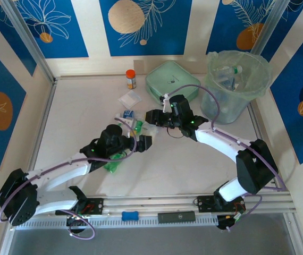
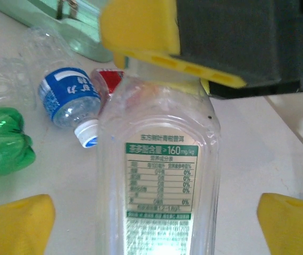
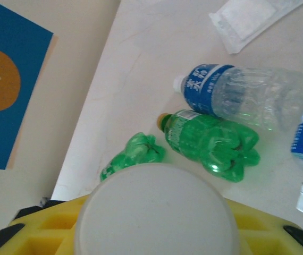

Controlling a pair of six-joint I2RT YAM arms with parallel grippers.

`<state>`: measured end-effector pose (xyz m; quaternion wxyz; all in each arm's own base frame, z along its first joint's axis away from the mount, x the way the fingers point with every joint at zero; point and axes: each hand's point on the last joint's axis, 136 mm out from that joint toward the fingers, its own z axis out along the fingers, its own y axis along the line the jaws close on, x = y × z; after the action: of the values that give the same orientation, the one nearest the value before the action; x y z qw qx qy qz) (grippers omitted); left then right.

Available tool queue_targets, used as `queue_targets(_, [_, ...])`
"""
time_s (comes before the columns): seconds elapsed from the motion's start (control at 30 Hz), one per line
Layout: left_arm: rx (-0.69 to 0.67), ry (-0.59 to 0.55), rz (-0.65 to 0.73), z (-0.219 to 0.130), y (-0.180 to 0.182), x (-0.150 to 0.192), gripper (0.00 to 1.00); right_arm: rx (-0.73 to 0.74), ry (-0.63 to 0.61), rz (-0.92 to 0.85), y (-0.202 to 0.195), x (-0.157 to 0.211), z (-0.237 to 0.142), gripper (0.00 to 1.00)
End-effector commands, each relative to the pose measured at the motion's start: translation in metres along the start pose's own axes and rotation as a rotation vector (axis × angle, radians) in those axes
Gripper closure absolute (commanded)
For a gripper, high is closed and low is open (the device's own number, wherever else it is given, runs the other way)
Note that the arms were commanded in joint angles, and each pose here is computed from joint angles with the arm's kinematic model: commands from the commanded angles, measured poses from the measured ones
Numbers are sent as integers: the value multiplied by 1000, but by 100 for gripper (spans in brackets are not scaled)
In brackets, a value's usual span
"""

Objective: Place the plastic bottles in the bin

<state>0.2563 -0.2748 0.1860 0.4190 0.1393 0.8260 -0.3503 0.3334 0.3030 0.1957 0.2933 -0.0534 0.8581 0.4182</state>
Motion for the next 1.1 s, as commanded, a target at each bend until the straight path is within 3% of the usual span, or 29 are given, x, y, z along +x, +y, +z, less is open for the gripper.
queue_targets(0.0, [-95,-80,-22,-14,20,-13,1,51,-48,-39,1,-16,-17,61])
queue_targets(0.17, [-327,-124,-55,-40,66,-11,1,142,-99,-55,-9,-32,-42,62])
queue_targets(0.3, [-408,-141,-127,-53,88,-5,1,193,-165,-70,-10,-56,-71,63])
queue_targets(0.5, [-337,-132,-173,-43,83,-3,1,250,-319,-78,-7,-115,-138,63])
queue_targets(0.7, [-274,-3,-144,-22,71,8,1,292,-511,-71,-13,-178,-214,63])
queue_targets(0.9, [-228,80,-178,-2,65,21,1,398,-690,-52,-37,-223,-277,63])
queue_targets(1.07, [-209,85,-189,11,63,21,1,463,-879,19,-64,-254,-329,63])
